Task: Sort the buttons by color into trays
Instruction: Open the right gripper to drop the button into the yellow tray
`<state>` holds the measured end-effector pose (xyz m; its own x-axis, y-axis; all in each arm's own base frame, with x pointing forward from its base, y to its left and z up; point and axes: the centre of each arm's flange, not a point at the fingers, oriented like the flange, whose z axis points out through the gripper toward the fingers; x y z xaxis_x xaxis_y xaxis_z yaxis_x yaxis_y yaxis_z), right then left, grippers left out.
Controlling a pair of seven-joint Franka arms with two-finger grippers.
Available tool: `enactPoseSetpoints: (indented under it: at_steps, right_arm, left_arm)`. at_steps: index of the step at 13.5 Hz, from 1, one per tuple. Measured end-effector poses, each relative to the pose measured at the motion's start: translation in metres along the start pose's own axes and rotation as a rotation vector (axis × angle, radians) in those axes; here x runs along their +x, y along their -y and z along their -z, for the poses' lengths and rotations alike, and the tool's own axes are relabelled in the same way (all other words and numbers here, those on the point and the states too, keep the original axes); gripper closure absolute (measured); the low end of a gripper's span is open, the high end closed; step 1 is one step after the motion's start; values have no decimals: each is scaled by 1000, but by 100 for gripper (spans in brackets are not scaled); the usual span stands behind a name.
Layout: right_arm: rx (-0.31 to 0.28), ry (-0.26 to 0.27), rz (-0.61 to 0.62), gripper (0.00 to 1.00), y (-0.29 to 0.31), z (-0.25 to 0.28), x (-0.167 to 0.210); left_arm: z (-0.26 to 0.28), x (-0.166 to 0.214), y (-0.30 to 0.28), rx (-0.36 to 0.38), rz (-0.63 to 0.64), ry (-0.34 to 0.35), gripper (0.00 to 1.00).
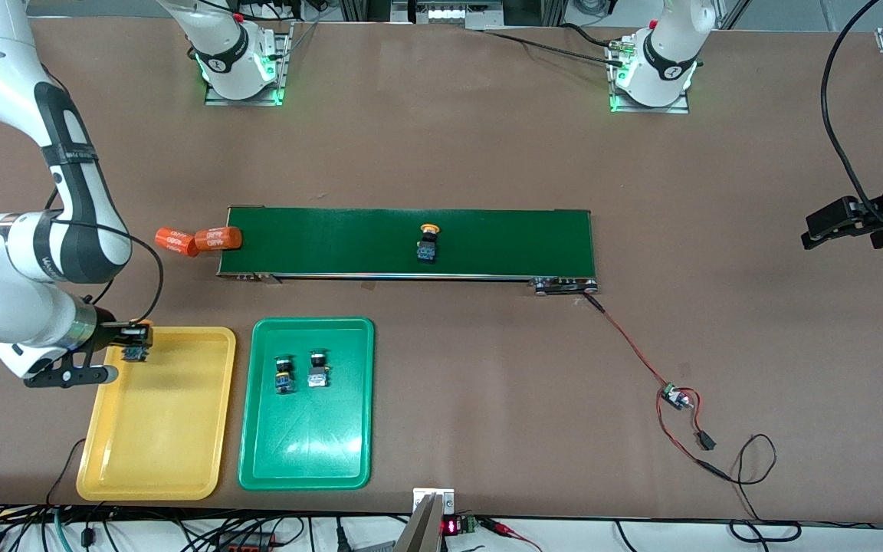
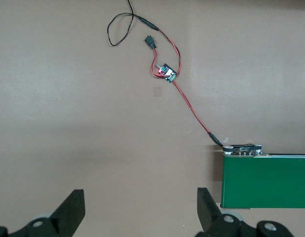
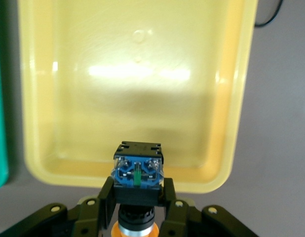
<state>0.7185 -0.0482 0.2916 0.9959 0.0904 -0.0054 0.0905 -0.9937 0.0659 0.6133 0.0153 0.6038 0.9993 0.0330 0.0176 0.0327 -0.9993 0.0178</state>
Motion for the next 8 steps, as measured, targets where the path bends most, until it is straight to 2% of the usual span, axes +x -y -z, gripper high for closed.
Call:
enactPoseSetpoints:
  at_steps: [8]
  right_arm:
    - [-68, -129, 78, 58, -47, -88, 11]
  left_arm:
    - [-1, 0, -1, 0, -2, 3, 0]
